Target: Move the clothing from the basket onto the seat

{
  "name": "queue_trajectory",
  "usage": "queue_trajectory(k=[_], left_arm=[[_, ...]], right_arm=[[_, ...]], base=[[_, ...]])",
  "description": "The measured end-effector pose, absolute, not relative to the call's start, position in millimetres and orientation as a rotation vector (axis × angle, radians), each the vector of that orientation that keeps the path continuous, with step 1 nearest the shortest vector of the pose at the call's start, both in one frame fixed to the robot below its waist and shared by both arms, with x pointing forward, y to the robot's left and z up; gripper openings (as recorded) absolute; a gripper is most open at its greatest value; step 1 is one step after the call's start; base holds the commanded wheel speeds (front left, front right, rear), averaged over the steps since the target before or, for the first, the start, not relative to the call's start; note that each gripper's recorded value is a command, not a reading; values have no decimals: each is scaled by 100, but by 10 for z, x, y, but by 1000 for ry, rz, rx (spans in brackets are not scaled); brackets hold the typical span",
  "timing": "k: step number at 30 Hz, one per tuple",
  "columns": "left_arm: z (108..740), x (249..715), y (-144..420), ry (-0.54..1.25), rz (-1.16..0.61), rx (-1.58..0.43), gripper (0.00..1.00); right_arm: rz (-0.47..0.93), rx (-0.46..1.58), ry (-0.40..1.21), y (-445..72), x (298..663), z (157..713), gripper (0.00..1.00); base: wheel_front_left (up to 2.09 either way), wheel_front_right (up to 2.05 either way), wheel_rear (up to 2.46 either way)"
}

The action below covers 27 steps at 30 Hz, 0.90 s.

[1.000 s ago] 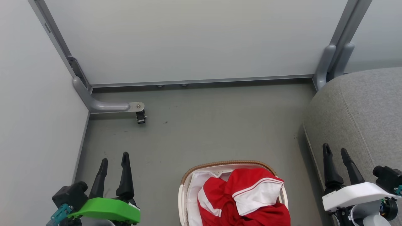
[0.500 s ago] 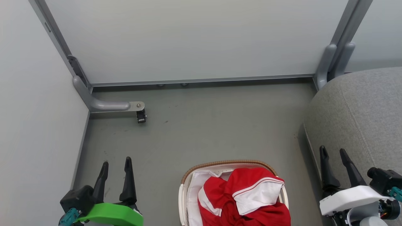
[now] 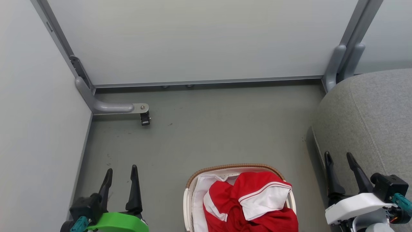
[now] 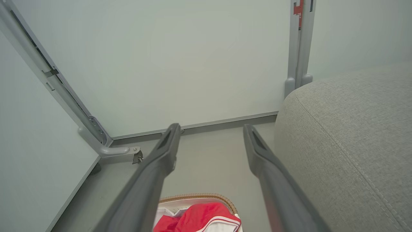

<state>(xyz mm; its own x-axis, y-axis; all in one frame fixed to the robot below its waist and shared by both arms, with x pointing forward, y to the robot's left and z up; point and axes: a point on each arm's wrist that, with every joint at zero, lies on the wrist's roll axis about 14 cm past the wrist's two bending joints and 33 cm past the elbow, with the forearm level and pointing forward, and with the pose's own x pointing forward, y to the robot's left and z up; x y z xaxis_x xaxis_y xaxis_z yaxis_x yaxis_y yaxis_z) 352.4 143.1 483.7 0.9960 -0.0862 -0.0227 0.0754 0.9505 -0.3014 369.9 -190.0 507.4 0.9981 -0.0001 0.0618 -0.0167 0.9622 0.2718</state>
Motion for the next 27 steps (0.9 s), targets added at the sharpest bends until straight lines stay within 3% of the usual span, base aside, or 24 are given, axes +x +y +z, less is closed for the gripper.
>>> queue_trajectory(k=[27], left_arm=[[4792, 3483, 1318, 26, -131, -172, 100]], right_arm=[[43, 125, -76, -1837, 3712, 5077, 100]], base=[[0, 0, 0]])
